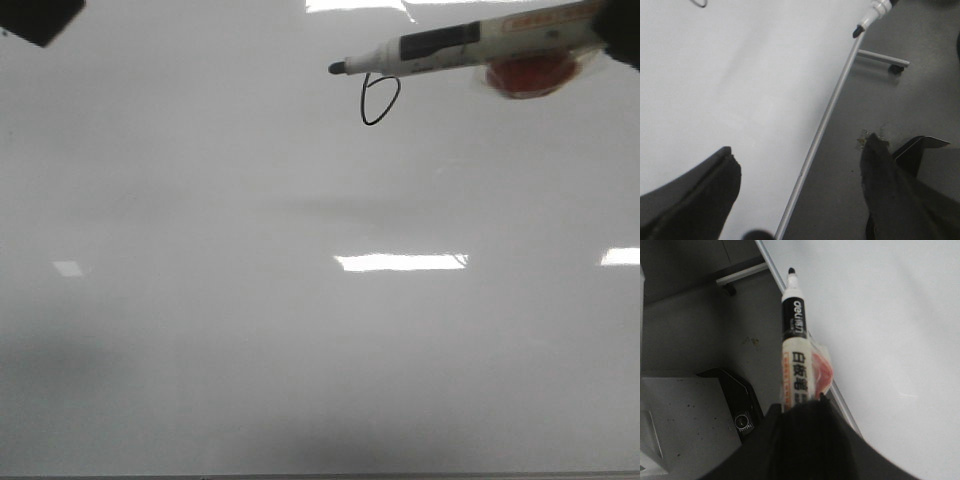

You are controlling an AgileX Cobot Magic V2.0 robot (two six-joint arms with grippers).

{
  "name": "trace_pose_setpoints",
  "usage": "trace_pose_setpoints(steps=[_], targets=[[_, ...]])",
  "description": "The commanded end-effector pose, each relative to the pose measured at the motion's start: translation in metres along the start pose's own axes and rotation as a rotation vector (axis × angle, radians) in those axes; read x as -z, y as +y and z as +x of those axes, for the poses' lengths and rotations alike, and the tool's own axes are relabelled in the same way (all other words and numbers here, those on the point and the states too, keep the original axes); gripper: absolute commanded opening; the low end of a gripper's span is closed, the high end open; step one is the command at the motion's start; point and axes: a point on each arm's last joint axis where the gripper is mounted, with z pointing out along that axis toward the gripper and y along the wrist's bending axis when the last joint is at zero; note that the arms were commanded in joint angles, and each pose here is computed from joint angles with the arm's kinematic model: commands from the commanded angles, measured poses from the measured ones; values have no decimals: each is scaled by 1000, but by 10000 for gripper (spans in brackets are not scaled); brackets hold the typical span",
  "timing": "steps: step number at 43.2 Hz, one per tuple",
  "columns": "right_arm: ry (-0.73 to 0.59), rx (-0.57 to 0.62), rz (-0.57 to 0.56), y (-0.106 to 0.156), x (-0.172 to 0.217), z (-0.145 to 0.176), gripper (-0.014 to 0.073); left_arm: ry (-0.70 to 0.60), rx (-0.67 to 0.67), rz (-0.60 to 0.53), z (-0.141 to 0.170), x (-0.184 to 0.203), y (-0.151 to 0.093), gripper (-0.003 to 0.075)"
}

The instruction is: Write number 6 on whiteboard

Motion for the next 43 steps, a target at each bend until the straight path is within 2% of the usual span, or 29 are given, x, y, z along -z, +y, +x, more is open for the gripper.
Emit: trace_pose_setpoints(steps=[1,12,23,37,43], targets=[[-57,47,13,5,12,-6,-58,-112,-49,9,-24,3,-6,547],[-66,58,-15,9,14,-6,-58,-123,-205,148,-64,-28,-28,547],[-67,59,-14,9,14,-6,-58,-108,-259,214,-94,-63,-35,546],[-73,59,-8,8,14,-7,-58,-128,-277,289,-98,-77,-40,542],[-73,59,-8,8,14,-7,-58,-119,-288,295,-97,-76,-40,468]])
